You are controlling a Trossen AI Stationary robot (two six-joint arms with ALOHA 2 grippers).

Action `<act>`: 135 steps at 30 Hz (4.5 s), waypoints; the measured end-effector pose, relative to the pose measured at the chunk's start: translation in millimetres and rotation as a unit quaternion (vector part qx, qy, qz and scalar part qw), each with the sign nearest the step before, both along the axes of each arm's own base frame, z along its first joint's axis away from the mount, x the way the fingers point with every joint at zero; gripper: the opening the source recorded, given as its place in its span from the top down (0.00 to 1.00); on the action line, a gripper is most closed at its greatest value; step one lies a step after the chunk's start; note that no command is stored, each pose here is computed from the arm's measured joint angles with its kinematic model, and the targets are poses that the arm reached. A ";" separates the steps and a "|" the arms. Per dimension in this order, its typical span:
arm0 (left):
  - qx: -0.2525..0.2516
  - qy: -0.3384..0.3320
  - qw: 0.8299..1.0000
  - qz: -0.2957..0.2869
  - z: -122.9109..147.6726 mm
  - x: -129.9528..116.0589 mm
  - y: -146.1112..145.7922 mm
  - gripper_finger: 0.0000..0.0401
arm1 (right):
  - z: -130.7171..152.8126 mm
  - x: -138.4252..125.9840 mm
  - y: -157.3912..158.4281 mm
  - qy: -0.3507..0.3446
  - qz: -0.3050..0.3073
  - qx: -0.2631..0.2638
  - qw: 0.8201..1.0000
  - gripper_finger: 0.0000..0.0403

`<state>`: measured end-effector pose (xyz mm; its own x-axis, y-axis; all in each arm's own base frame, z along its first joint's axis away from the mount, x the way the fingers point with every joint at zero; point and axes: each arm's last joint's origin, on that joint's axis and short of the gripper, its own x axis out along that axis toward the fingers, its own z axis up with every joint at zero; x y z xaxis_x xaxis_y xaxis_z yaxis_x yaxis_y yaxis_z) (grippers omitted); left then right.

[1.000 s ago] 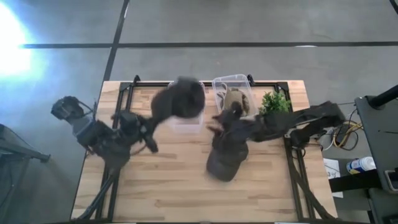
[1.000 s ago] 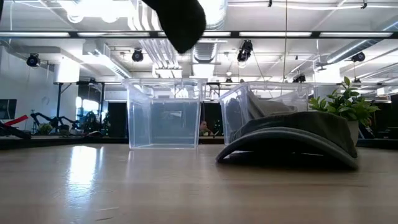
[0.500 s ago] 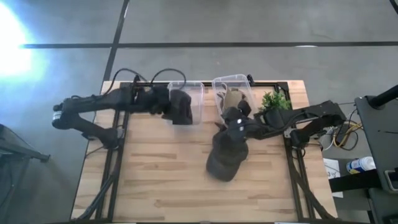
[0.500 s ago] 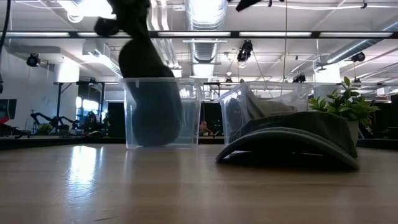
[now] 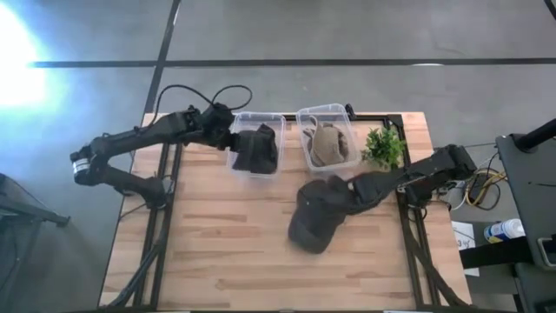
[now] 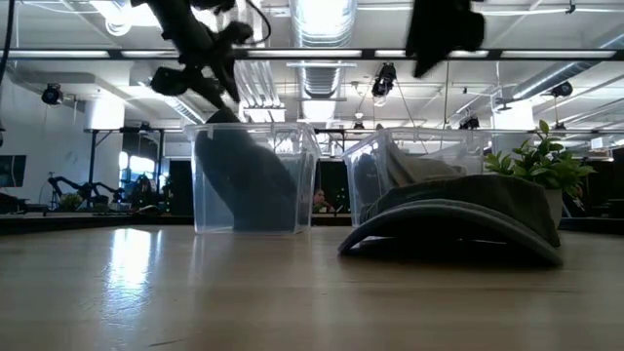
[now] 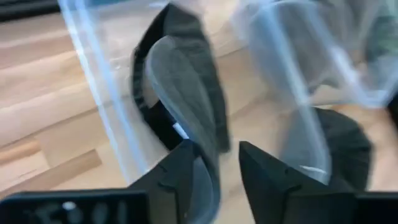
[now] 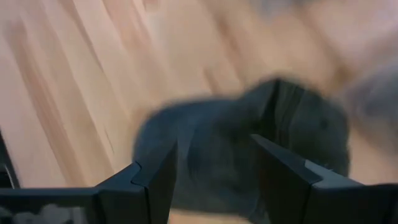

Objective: Pick & Place hat
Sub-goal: Put the bottom black cap into the left transparent bin, then put the black cap into the left transparent bin

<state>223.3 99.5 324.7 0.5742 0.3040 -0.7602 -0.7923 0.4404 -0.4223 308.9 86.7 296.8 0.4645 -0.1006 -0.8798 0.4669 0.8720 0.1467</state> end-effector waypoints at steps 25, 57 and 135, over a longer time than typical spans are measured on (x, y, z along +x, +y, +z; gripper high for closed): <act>-0.168 -0.201 0.963 -0.060 -49.6 7.4 -254.5 0.56 | -162.6 -30.4 -2.2 -0.063 -0.133 0.248 0.957 0.52; -0.197 -0.251 0.942 0.107 -180.1 55.8 -314.0 0.56 | -169.0 82.0 56.3 -0.001 -0.013 0.270 0.963 0.52; -0.099 -0.010 0.983 0.156 -62.5 89.2 34.3 0.96 | -27.2 -39.7 21.5 -0.057 -0.297 -0.056 0.952 0.52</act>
